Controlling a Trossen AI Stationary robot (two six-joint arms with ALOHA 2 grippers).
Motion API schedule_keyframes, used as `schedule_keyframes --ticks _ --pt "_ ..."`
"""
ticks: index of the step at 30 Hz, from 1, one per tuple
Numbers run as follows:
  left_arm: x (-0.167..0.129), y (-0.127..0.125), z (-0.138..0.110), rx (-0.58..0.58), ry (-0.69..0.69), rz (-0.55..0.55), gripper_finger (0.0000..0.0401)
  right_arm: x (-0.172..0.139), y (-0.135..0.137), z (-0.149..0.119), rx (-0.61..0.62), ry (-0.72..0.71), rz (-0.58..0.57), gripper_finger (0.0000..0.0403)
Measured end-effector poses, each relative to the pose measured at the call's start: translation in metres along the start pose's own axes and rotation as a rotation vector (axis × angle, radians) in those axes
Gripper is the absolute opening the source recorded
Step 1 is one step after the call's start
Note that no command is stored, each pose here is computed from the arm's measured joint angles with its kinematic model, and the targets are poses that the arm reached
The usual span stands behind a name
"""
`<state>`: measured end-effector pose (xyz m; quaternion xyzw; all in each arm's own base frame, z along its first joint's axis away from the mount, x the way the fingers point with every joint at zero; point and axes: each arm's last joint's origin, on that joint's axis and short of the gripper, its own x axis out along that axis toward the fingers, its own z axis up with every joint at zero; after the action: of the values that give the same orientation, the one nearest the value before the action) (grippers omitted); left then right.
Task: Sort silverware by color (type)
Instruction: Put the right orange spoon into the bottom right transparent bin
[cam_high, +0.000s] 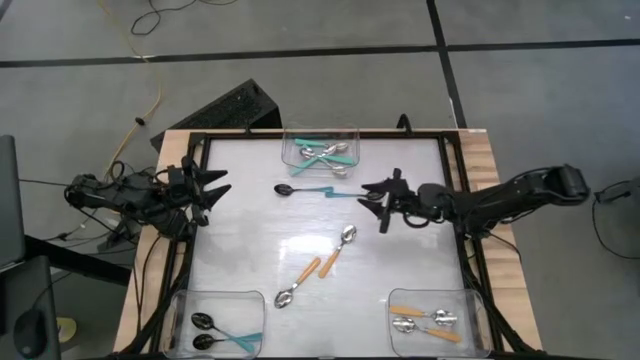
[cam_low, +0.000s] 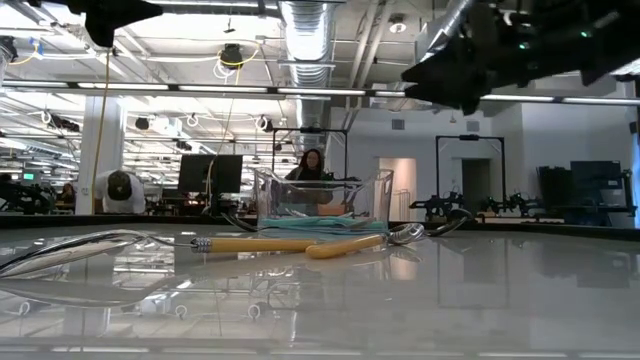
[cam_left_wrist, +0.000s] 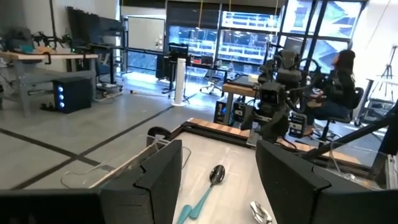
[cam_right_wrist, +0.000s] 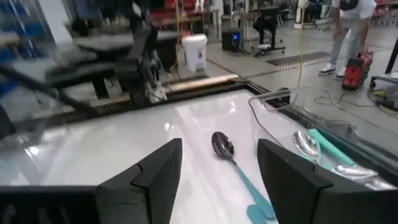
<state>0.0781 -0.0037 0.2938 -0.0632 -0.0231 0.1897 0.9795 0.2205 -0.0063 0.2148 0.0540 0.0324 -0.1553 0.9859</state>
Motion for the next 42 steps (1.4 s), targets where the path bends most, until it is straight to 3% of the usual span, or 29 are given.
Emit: schedule_keyframes --ticks 10,16,22,26,34,42 --pt "0.005 -0.002 -0.015 0.014 0.018 -0.006 0.019 0.034 0.004 0.016 -0.105 0.183 -0.051 0.0237" --pt "0.012 -0.005 -0.036 -0.016 -0.022 0.007 0.019 0.048 0.008 0.013 -0.151 0.222 -0.047 0.0237" --pt "0.012 -0.005 -0.035 -0.049 -0.038 -0.005 0.019 0.062 0.009 0.006 -0.167 0.261 -0.059 0.025" --pt "0.012 -0.005 -0.036 -0.059 -0.032 -0.014 0.019 0.065 0.005 -0.005 -0.198 0.333 -0.088 0.0267" --pt "0.012 -0.005 -0.036 -0.059 -0.029 -0.008 0.019 0.06 -0.006 0.0 -0.197 0.379 -0.14 0.0273" --pt "0.012 -0.005 -0.038 -0.05 -0.016 -0.001 0.019 0.056 -0.022 -0.012 -0.208 0.562 -0.202 0.0273"
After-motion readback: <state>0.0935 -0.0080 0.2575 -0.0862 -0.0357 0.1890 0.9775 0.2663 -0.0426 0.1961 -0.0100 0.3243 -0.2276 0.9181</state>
